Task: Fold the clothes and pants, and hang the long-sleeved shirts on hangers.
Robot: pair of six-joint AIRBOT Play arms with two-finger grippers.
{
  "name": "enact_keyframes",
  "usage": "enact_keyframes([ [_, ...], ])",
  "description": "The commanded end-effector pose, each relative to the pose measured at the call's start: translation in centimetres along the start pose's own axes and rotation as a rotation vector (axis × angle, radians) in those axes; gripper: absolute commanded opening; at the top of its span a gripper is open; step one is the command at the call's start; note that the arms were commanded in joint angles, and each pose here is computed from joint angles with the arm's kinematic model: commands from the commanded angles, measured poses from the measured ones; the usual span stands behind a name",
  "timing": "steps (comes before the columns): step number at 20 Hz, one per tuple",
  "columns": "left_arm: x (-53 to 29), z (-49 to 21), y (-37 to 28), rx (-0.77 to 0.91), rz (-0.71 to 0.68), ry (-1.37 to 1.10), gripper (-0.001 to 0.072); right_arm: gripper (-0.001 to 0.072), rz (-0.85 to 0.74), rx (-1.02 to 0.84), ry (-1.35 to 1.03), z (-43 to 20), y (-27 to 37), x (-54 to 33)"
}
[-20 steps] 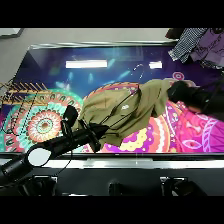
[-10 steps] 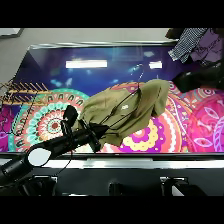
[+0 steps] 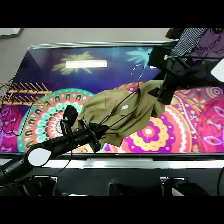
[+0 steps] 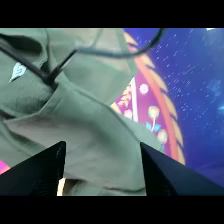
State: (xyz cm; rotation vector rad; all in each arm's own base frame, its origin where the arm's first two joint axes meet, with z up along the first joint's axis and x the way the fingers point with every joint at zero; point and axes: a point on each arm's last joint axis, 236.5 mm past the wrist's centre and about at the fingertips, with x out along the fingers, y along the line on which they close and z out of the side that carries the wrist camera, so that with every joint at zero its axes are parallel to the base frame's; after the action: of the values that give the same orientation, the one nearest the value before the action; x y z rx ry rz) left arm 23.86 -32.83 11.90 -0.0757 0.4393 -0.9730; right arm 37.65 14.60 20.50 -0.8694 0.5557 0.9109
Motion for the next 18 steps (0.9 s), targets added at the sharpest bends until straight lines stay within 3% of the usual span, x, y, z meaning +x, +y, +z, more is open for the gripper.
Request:
enact_keyframes([
  [1, 0.0, 0.0, 0.0, -0.001, -0.001, 0.001, 0.0019, 0.056, -0.03, -0.067, -0.021, 0.9, -0.7, 0.8],
  [9, 0.0, 0.0, 0.0, 0.0, -0.001, 0.001, 0.0019, 0.0543, 0.158, -0.017, -0.006, -0.2, 2.2, 4.2],
  [11, 0.0, 0.0, 0.0, 0.0, -0.001, 0.001, 0.0019, 0.0465, 0.157, -0.012, -0.022, 0.2, 2.1, 4.2],
  [12, 0.0, 0.0, 0.0, 0.0, -0.001, 0.001, 0.0019, 0.038, 0.16, -0.01, -0.027, 0.3, 2.2, 4.2],
  [14, 0.0, 0.0, 0.0, 0.0, -0.001, 0.001, 0.0019, 0.0136, 0.175, -0.011, -0.021, 0.1, 2.6, 4.1],
  [16, 0.0, 0.0, 0.0, -0.008, 0.0, 0.001, 0.0021, 0.0029, 0.199, -0.014, -0.009, -0.1, 3.2, 3.8],
  [18, 0.0, 0.0, 0.0, -0.02, -0.001, 0.0, 0.003, 0.0028, 0.194, -0.016, -0.01, 0.0, 3.3, 3.3],
])
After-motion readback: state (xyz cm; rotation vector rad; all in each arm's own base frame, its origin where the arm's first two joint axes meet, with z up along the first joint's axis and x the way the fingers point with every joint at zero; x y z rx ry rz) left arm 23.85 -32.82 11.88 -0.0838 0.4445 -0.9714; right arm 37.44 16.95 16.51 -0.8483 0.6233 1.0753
